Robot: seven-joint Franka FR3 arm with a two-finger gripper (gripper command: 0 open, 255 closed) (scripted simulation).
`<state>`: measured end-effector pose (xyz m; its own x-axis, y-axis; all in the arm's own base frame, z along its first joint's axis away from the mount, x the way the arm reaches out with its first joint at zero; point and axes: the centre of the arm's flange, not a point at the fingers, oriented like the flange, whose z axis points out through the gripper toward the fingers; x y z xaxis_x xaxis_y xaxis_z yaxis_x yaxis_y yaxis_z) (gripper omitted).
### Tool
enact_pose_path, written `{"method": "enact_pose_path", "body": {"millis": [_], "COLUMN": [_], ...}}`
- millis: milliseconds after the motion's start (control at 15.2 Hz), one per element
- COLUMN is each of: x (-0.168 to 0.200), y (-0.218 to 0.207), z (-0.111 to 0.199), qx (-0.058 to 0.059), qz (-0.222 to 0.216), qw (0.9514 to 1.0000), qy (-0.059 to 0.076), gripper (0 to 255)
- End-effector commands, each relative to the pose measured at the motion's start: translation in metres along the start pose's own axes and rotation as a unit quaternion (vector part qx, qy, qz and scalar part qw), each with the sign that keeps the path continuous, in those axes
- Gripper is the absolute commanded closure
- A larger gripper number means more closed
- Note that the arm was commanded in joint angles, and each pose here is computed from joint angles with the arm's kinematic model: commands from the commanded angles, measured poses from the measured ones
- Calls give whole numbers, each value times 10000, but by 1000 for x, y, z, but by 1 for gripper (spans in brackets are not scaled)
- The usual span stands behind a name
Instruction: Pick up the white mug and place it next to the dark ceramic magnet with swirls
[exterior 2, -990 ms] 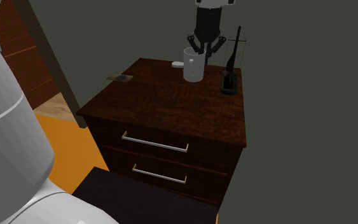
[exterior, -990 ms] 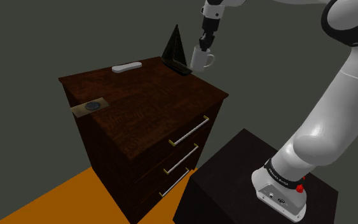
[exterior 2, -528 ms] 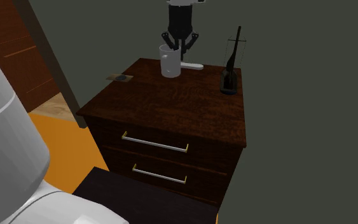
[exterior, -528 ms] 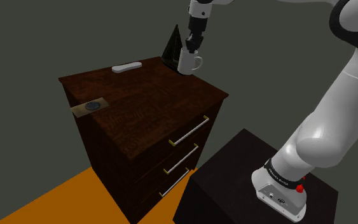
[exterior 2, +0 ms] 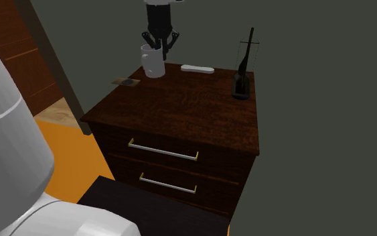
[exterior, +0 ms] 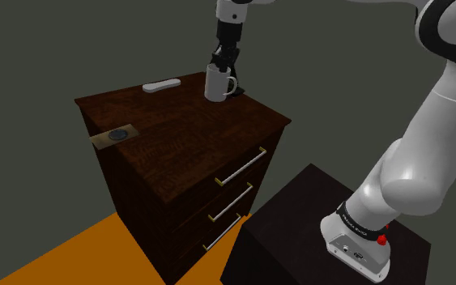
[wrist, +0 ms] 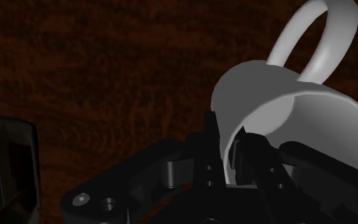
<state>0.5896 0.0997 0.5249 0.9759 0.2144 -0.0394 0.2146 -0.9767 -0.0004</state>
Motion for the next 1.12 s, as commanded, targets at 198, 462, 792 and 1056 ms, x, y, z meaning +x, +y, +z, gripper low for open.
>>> {"method": "enact_pose_path", "body": {"millis": [198, 462, 792, 1056], "x": [12, 24, 38, 50], "y": [-64, -116, -180, -232], "z": [-2, -3, -4, -4], "qx": [-1, -1, -1, -1], "qz": [7, 7, 7, 7], "qw": [10000, 10000, 10000, 10000], "qy": [1, 1, 1, 1], "gripper": [255, 255, 255, 255]}}
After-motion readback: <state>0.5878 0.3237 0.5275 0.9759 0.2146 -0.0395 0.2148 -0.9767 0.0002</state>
